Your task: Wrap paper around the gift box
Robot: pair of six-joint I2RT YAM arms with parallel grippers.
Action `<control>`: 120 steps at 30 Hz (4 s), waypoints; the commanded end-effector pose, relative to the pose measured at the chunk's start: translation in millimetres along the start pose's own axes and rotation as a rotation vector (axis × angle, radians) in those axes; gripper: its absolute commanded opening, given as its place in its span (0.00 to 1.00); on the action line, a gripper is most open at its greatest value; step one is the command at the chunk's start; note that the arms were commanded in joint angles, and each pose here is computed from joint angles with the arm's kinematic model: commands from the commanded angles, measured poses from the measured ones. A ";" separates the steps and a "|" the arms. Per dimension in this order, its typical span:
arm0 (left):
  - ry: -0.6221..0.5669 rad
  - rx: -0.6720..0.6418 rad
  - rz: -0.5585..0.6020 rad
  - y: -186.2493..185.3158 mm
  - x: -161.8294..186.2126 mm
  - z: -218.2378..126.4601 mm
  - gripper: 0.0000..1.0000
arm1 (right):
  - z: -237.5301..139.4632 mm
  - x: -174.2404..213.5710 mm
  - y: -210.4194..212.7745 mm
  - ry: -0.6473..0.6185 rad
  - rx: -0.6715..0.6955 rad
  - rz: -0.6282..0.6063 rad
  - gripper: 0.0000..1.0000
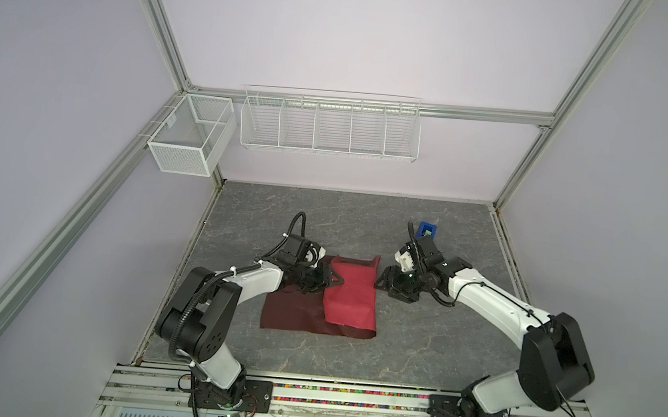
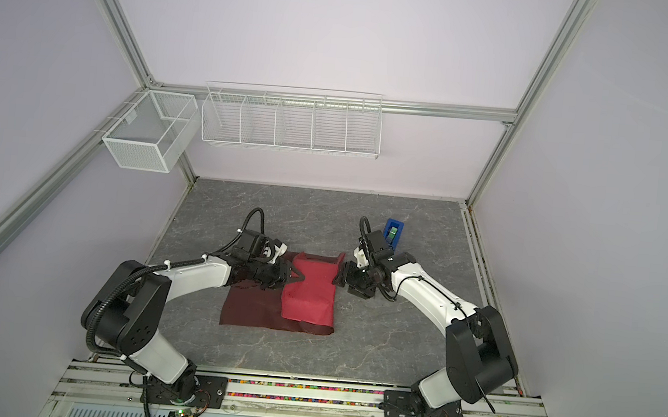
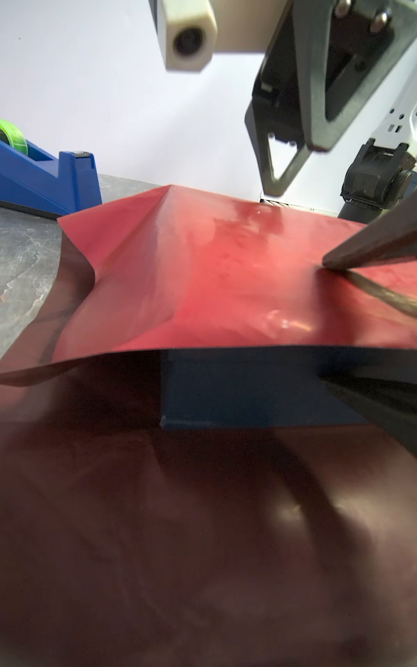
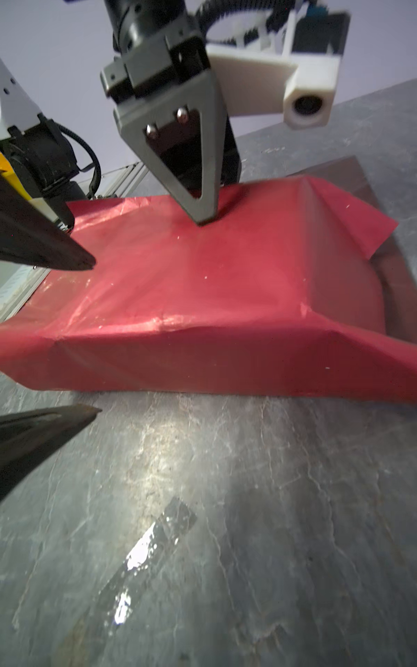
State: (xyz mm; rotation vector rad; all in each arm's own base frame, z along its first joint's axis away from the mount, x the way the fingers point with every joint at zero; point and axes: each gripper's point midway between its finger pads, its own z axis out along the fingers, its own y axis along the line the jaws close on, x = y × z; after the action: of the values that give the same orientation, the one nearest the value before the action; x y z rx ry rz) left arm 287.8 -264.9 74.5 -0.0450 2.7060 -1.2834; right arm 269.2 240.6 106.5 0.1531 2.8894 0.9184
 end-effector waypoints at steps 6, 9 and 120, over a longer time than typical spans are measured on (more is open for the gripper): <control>0.004 -0.154 -0.020 26.0 3.9 11.4 0.47 | 16.0 -3.1 -5.0 0.058 -0.042 0.011 0.69; 0.009 -0.172 -0.019 30.7 10.1 7.4 0.49 | 21.1 -3.7 -2.2 0.079 -0.059 0.010 0.69; -0.073 -0.320 0.117 12.4 -4.8 -61.7 0.63 | 40.3 7.3 -38.0 0.141 0.129 -0.030 0.26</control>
State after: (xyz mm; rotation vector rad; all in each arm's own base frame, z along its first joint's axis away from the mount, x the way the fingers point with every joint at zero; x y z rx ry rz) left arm 275.6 -233.6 86.8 0.0449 2.7941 -0.9461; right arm 285.2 253.3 83.3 0.0295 2.9526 0.9275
